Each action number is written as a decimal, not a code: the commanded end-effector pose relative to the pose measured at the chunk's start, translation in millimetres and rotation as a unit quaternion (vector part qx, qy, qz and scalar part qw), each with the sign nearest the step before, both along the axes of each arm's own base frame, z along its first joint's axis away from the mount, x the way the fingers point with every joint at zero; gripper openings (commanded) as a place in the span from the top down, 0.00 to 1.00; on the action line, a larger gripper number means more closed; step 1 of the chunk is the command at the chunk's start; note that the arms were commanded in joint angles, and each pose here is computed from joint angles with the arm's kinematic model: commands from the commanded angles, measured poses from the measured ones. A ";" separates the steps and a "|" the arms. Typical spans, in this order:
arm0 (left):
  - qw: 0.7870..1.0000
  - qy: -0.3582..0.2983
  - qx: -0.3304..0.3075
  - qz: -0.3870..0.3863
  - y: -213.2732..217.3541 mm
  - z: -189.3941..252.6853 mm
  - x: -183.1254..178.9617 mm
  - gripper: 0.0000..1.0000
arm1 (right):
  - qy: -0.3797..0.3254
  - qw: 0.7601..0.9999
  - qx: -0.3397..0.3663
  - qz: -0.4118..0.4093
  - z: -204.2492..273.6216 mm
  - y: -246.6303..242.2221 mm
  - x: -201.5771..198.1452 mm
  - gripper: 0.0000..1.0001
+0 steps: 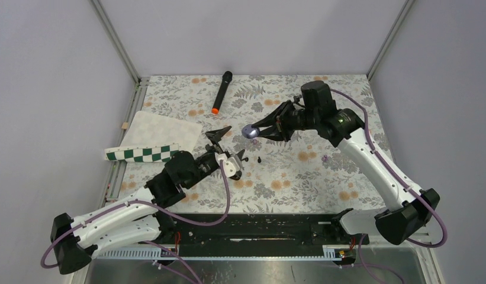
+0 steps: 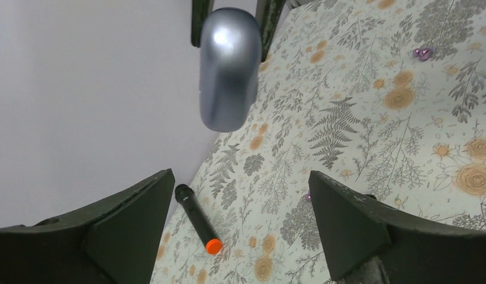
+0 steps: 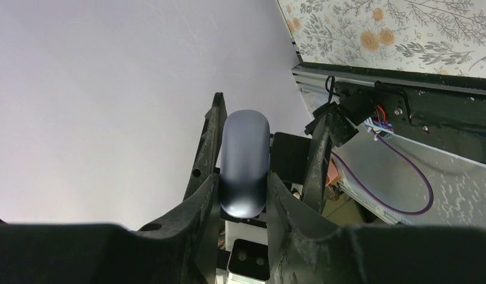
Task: Insert the wireless bluetooth earbuds into the charging case
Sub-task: Pick up the plastic bottle from the center of the board.
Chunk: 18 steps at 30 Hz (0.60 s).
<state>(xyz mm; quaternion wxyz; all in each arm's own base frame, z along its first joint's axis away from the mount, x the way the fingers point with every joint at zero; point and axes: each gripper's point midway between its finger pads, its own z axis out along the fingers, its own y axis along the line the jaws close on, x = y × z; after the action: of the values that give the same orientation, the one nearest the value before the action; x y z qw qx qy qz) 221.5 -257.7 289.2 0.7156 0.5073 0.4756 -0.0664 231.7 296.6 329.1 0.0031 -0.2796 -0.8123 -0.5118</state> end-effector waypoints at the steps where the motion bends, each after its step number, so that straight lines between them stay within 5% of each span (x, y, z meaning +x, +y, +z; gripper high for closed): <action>1: 0.998 0.001 -0.049 -0.045 -10.5 37.3 -6.4 0.14 | 0.030 0.999 -0.043 -0.004 -0.1 -10.8 -9.8 1.00; 18: 0.994 0.014 -0.083 -0.068 -22.5 53.6 -4.6 0.22 | 0.054 0.997 -0.054 -0.028 -5.5 -1.2 -0.2 1.00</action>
<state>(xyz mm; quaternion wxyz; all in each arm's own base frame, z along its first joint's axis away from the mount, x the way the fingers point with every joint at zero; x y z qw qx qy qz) 223.8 -276.2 297.3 0.7048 0.5022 0.4830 -0.1336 228.4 290.0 305.4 0.0290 -0.3302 -0.8366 -0.4362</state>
